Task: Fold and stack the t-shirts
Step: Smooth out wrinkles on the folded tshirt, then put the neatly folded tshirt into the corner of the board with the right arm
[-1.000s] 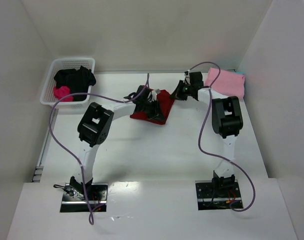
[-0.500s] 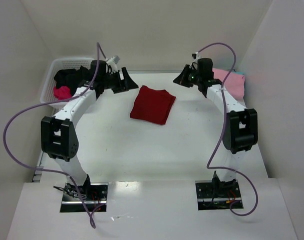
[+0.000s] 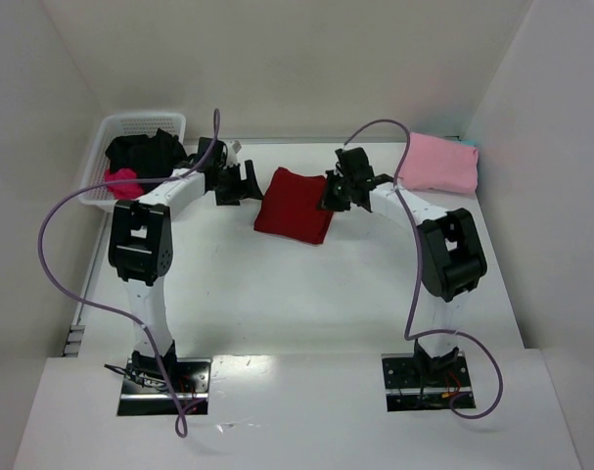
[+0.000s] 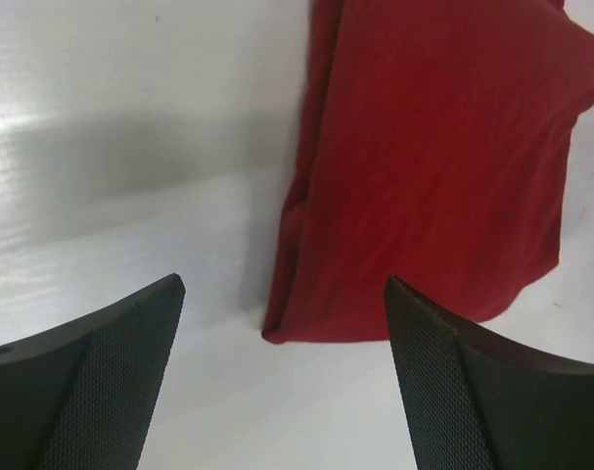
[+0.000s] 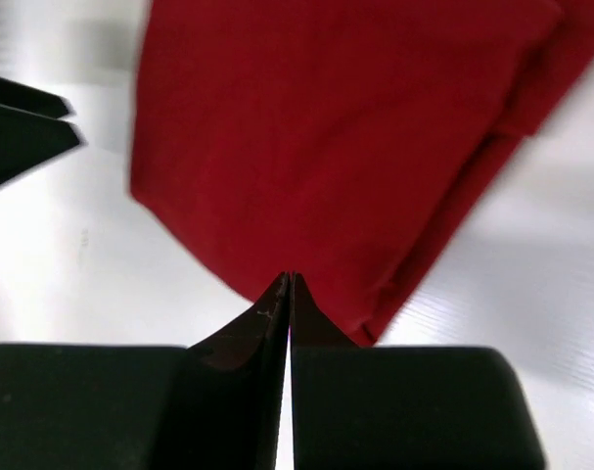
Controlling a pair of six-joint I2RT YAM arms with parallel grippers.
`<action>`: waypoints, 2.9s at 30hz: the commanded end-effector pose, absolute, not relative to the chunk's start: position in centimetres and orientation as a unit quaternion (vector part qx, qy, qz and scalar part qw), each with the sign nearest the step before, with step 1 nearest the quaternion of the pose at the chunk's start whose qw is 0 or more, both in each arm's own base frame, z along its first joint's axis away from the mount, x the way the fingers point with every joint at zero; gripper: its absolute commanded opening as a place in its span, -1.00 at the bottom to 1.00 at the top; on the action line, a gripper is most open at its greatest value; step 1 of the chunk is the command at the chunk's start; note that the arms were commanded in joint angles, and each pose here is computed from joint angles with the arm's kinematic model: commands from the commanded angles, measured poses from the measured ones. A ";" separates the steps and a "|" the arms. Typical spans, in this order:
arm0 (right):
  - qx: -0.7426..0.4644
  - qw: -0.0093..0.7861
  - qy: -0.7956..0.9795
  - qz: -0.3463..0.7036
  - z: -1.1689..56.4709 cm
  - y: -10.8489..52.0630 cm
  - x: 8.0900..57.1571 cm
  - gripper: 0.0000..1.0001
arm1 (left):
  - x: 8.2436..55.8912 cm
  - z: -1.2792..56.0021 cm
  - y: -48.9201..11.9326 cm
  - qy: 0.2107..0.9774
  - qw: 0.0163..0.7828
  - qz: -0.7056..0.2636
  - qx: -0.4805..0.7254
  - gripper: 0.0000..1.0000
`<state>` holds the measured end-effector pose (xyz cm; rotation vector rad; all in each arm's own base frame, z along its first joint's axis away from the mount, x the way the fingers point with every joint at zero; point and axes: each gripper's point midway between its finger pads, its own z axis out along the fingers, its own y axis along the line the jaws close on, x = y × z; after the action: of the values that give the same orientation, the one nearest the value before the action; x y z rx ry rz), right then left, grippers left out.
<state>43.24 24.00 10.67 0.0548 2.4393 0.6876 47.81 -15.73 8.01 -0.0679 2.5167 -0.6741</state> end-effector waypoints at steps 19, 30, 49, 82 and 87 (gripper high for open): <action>0.073 0.252 0.954 0.147 1.2 19.3 45.2 -1.00 | 51.2 6.8 -16.3 0.891 0.271 -0.359 0.055 0.91; 0.067 0.260 0.955 0.129 0.9 17.7 48.5 -1.00 | 49.8 6.8 -18.8 0.877 0.247 -0.402 0.090 0.96; 0.094 0.326 0.921 0.189 9.2 13.5 52.1 0.19 | 48.3 8.5 -19.0 0.885 0.253 -0.383 0.074 0.98; -0.028 0.268 0.876 0.400 4.2 19.1 50.3 0.99 | 47.3 13.5 -18.5 0.885 0.289 -0.360 0.059 0.98; -0.028 0.248 0.880 0.404 2.5 19.7 50.1 0.99 | 47.1 13.2 -18.5 0.887 0.283 -0.361 0.054 0.98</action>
<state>50.15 19.09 4.84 -0.0611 2.3608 1.1204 47.46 -18.19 11.28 0.1391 2.4105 -0.9574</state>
